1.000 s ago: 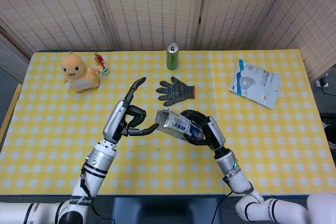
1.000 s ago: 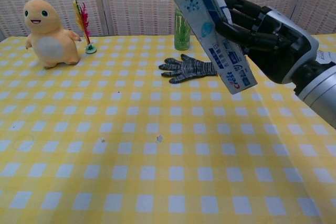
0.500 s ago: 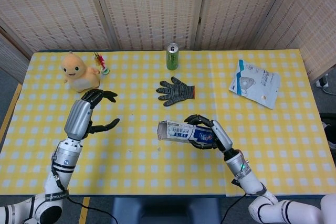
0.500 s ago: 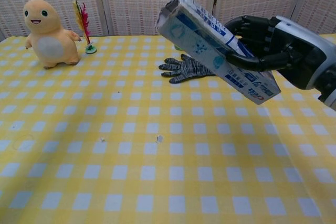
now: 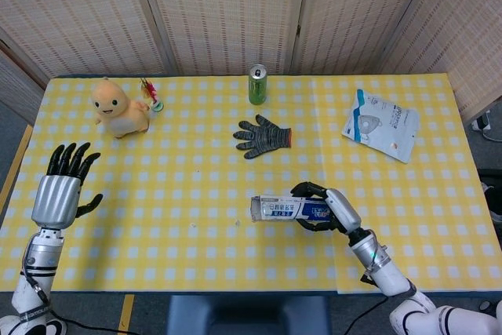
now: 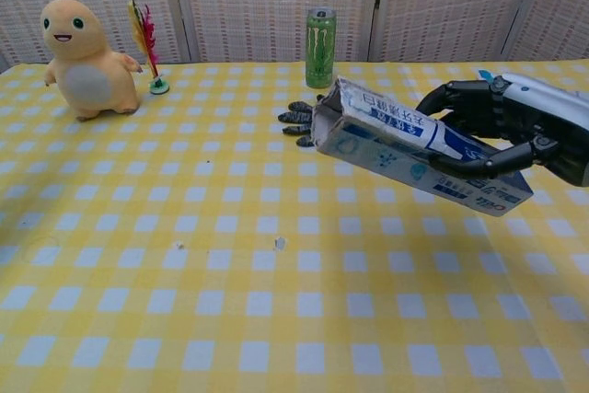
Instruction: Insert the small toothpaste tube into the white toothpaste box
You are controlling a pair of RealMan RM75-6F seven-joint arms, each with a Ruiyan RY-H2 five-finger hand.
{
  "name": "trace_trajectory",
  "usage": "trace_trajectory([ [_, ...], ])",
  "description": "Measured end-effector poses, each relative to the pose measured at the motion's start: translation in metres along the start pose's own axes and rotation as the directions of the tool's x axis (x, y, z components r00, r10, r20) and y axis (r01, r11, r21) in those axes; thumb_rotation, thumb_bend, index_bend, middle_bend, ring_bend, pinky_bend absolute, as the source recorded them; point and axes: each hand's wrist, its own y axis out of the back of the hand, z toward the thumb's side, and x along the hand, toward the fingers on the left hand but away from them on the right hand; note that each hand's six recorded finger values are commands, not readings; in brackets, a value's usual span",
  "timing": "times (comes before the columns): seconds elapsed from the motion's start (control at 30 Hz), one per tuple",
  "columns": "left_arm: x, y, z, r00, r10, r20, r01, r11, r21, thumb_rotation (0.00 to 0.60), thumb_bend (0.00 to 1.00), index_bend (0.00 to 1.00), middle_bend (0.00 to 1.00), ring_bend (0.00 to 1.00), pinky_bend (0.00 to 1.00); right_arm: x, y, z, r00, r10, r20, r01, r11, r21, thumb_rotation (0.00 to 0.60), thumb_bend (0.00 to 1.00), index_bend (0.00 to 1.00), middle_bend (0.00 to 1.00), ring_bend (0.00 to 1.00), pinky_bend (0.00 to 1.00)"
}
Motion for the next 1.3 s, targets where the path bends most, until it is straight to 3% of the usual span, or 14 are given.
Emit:
trace_trajectory([
  [0.13,-0.016,-0.009,-0.021,0.998,-0.004,-0.061,0.007,0.999,0.046,0.6,0.23,0.18,0.1,0.01,0.0,0.003,0.004,-0.01,1.0,-0.002,0.031,0.001,0.999,0.038,0.6,0.33,0.44,0.35,0.37,0.36],
  [0.43,-0.039,-0.019,-0.044,0.994,0.002,-0.109,-0.003,1.0,-0.009,0.6,0.23,0.18,0.1,0.01,0.0,0.008,-0.002,-0.043,0.991,0.03,0.132,-0.045,0.993,0.107,0.6,0.33,0.44,0.35,0.37,0.36],
  [0.63,-0.046,-0.027,-0.05,0.993,-0.029,-0.116,0.029,1.0,-0.005,0.6,0.23,0.15,0.1,0.01,0.0,0.008,-0.012,-0.058,0.986,0.04,0.163,-0.061,0.99,0.128,0.6,0.33,0.44,0.31,0.36,0.35],
  [0.7,-0.047,-0.027,-0.05,0.993,-0.025,-0.117,0.025,1.0,-0.009,0.6,0.23,0.14,0.1,0.01,0.0,0.008,-0.012,-0.057,0.987,0.039,0.155,-0.06,0.989,0.133,0.6,0.33,0.39,0.26,0.33,0.34],
  [0.83,-0.048,-0.026,-0.052,0.992,-0.027,-0.121,0.026,1.0,-0.015,0.6,0.24,0.13,0.1,0.01,0.0,0.009,-0.011,-0.056,0.988,0.05,0.144,-0.072,0.987,0.147,0.6,0.33,0.09,0.12,0.21,0.25],
  [0.9,-0.048,-0.027,-0.052,0.992,-0.035,-0.12,0.033,0.999,-0.017,0.6,0.23,0.11,0.1,0.01,0.0,0.01,-0.009,-0.056,0.987,0.066,0.147,-0.09,0.983,0.161,0.6,0.33,0.0,0.06,0.16,0.23],
  [1.07,-0.051,-0.029,-0.054,0.991,-0.043,-0.127,0.041,0.999,-0.018,0.6,0.23,0.08,0.09,0.01,0.0,0.015,-0.004,-0.051,0.983,0.104,0.148,-0.131,0.974,0.187,0.6,0.33,0.0,0.0,0.1,0.2],
  [1.2,-0.054,-0.029,-0.054,0.991,-0.046,-0.129,0.043,0.999,-0.022,0.6,0.23,0.08,0.09,0.01,0.0,0.021,0.006,-0.046,0.986,0.097,0.138,-0.125,0.969,0.211,0.6,0.33,0.0,0.0,0.07,0.17],
  [1.3,-0.057,-0.027,-0.054,0.989,-0.045,-0.138,0.044,0.999,-0.014,0.6,0.23,0.08,0.09,0.0,0.0,0.028,0.016,-0.043,0.989,0.072,0.127,-0.106,0.952,0.287,0.6,0.33,0.0,0.0,0.01,0.07],
])
